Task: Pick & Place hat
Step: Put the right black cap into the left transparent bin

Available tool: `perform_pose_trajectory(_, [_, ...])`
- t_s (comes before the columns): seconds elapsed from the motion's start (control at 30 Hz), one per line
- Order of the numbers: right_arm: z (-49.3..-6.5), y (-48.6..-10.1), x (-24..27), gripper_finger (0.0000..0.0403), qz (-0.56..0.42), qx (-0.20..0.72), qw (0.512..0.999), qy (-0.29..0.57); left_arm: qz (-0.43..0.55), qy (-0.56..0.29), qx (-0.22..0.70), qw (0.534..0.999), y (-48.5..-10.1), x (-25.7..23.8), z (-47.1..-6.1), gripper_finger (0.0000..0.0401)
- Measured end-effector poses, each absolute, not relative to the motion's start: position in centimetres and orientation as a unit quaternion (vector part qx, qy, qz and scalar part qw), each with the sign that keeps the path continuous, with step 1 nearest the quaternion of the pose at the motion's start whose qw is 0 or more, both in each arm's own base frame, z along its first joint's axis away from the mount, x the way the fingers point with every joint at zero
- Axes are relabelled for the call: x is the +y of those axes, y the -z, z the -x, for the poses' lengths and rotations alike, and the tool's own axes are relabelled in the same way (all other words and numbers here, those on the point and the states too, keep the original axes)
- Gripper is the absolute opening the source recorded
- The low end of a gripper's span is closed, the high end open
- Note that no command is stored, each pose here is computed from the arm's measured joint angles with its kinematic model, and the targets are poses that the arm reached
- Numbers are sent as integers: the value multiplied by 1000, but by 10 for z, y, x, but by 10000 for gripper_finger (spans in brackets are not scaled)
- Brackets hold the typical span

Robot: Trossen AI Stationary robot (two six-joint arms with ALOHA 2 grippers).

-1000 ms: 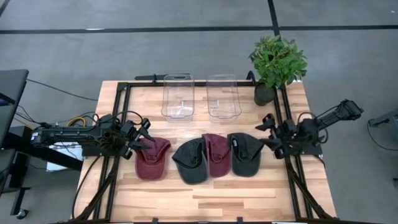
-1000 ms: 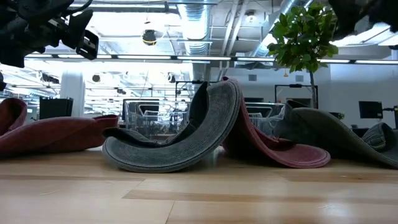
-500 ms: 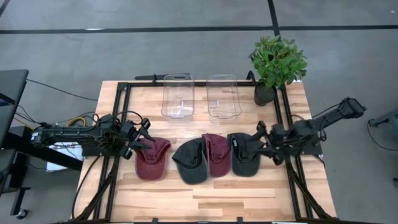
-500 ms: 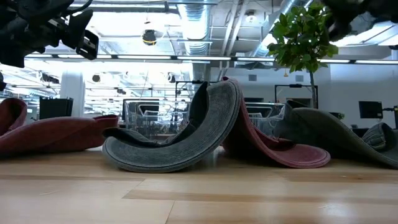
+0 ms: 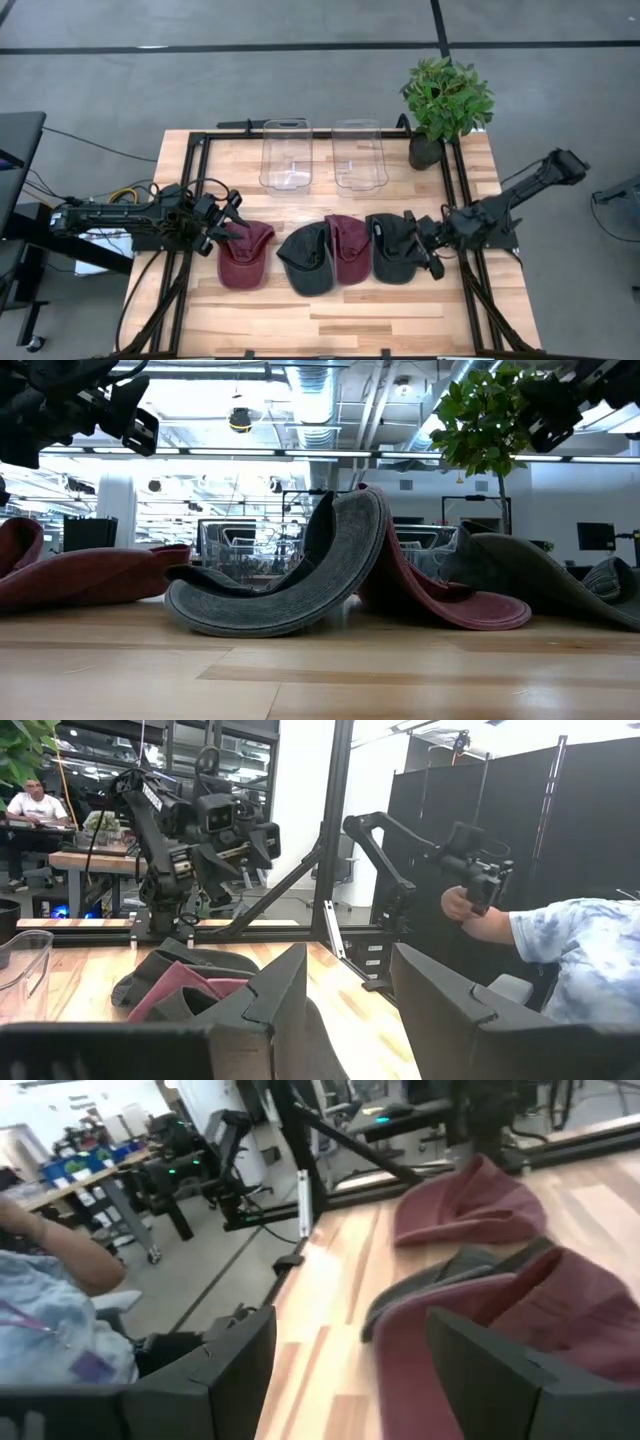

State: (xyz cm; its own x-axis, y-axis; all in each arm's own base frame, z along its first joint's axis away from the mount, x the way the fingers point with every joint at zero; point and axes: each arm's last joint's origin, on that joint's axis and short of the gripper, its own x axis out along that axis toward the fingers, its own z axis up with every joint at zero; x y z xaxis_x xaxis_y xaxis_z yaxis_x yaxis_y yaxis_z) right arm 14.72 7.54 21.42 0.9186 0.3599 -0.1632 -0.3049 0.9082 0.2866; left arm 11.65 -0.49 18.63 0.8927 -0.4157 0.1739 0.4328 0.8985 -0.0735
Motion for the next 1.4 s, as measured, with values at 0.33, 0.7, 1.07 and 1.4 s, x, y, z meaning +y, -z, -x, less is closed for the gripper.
perform_pose_trajectory(0.33, [-155, -197, 90, 249, -157, 169, 956, -179, 55, 218, -77, 971, -186, -5, -117, 145])
perform_pose_trajectory(0.7, [-169, -190, 100, 249, -174, 139, 965, -142, 55, 219, -77, 971, -186, -5, -117, 145])
perform_pose_trajectory(1.07, [-188, -167, 114, 249, -212, 137, 961, -113, 55, 219, -77, 971, -186, -5, -117, 145])
perform_pose_trajectory(1.4, [-191, -144, 127, 249, -147, 162, 969, -118, 55, 218, -77, 971, -186, -5, -117, 145])
